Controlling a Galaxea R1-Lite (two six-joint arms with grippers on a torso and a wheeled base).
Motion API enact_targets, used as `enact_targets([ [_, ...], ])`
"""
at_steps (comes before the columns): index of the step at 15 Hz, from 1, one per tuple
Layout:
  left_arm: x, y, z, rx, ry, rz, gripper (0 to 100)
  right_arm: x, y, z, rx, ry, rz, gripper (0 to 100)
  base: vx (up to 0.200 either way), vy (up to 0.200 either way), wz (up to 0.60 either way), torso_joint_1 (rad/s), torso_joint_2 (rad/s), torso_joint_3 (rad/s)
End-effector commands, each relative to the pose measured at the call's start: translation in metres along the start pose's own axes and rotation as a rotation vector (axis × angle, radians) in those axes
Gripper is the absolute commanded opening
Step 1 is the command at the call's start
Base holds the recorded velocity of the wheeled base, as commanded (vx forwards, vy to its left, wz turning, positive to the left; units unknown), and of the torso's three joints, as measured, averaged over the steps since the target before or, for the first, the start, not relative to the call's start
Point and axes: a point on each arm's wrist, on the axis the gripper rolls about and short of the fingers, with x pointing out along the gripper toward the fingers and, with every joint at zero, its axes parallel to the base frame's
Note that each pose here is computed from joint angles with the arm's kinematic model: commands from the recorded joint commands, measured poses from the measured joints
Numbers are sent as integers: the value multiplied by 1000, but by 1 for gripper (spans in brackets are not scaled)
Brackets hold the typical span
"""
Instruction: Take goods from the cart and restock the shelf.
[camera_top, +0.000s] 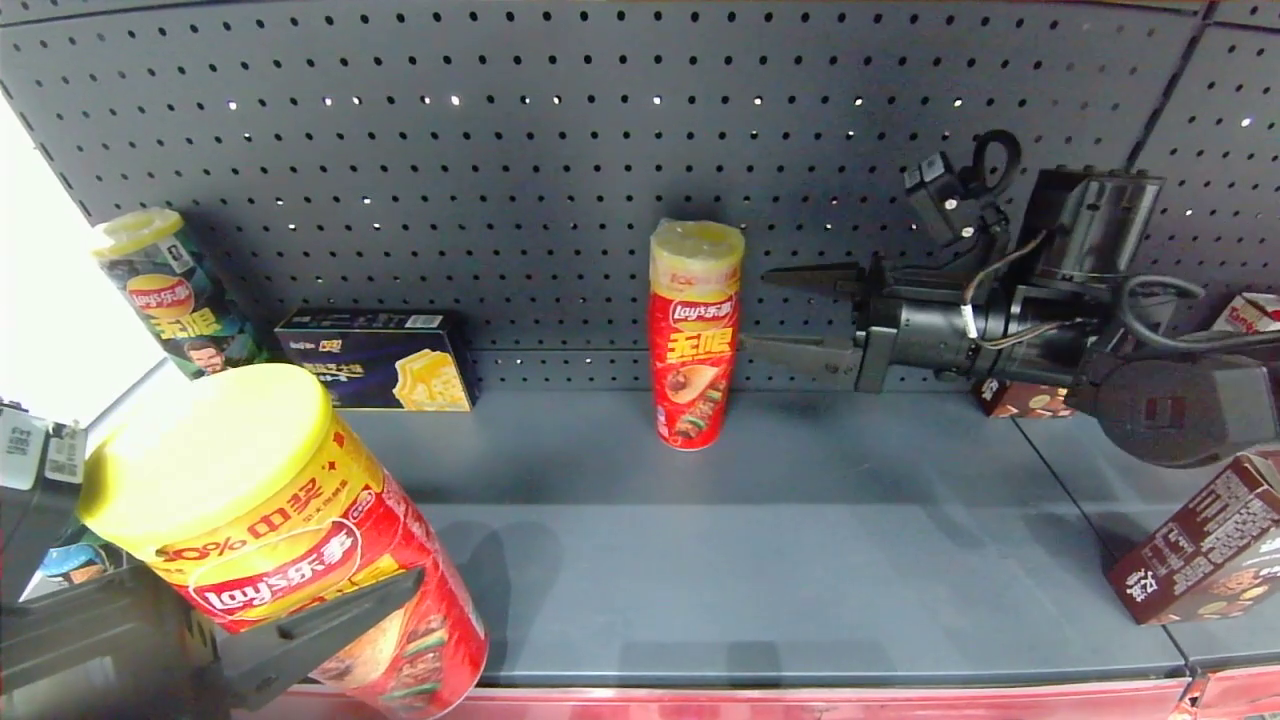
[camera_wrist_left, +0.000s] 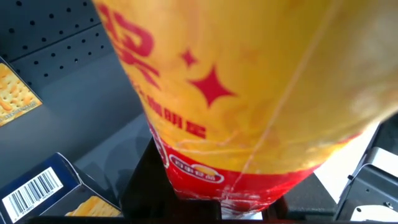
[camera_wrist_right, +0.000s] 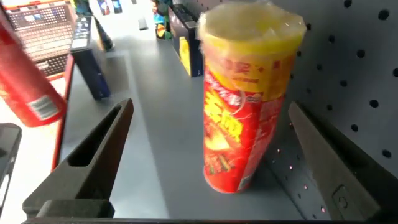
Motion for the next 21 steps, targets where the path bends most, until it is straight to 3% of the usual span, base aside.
enact_targets([
  [1,0,0,0,0,0,-1,0,10,-8,-11,13,12,5,100,0,0,0,0,0,0],
  [10,-2,-2,-12,-15,35,-3,0,29,-25,-37,40,39,-2,100,0,0,0,0,0,0],
  [21,3,5,0,-4,7,27,0,46,-36,-67,55,51,8,100,0,0,0,0,0,0],
])
